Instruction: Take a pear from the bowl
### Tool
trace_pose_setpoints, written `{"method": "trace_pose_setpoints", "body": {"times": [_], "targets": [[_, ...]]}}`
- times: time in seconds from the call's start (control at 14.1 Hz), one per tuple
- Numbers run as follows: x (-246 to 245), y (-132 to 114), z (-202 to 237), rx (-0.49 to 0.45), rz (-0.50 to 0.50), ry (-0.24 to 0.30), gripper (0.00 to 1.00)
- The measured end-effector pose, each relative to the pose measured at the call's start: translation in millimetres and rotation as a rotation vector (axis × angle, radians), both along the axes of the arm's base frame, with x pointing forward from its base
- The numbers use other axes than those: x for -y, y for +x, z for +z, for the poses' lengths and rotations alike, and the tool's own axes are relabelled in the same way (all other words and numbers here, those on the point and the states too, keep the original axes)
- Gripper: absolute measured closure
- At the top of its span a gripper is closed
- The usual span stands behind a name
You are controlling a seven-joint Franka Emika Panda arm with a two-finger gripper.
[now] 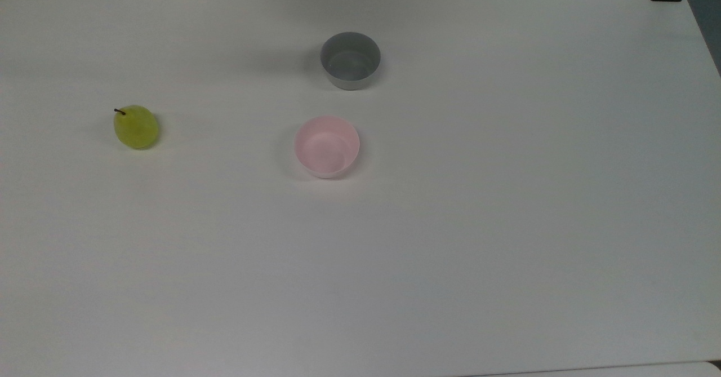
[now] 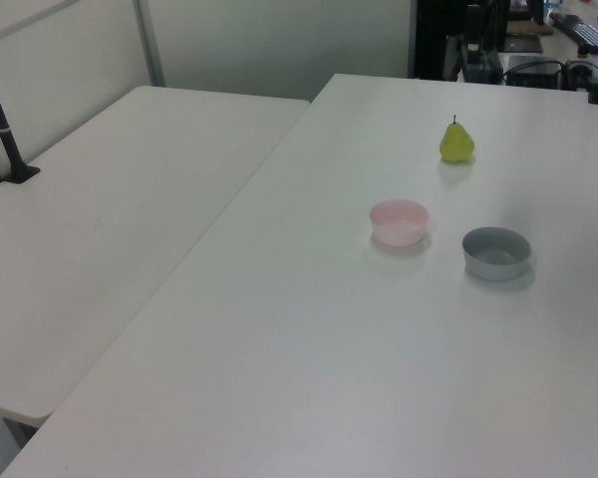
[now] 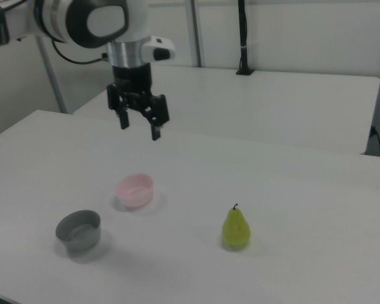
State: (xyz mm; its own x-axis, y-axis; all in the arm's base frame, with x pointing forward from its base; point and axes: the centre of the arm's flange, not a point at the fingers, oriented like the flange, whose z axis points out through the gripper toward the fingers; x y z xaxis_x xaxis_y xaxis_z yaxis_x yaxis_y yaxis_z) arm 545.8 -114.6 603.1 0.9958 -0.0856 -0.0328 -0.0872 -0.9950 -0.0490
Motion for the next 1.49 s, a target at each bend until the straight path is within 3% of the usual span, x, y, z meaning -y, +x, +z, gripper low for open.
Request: {"method": "trace_pose_setpoints", "body": {"times": [0.28, 0.5, 0.71, 1.0, 1.49], "targets": [[-38, -8, 19, 0.008, 0.041, 0.008, 0.0], [-57, -3, 20, 0.033, 0.081, 0.051, 0.0], [-83, 13, 11, 0.084, 0.136, 0.036, 0.0], [-90, 28, -8, 0.116, 0.16, -0.027, 0.0], [-89, 28, -11, 0.111, 0.16, -0.03, 0.0]]}}
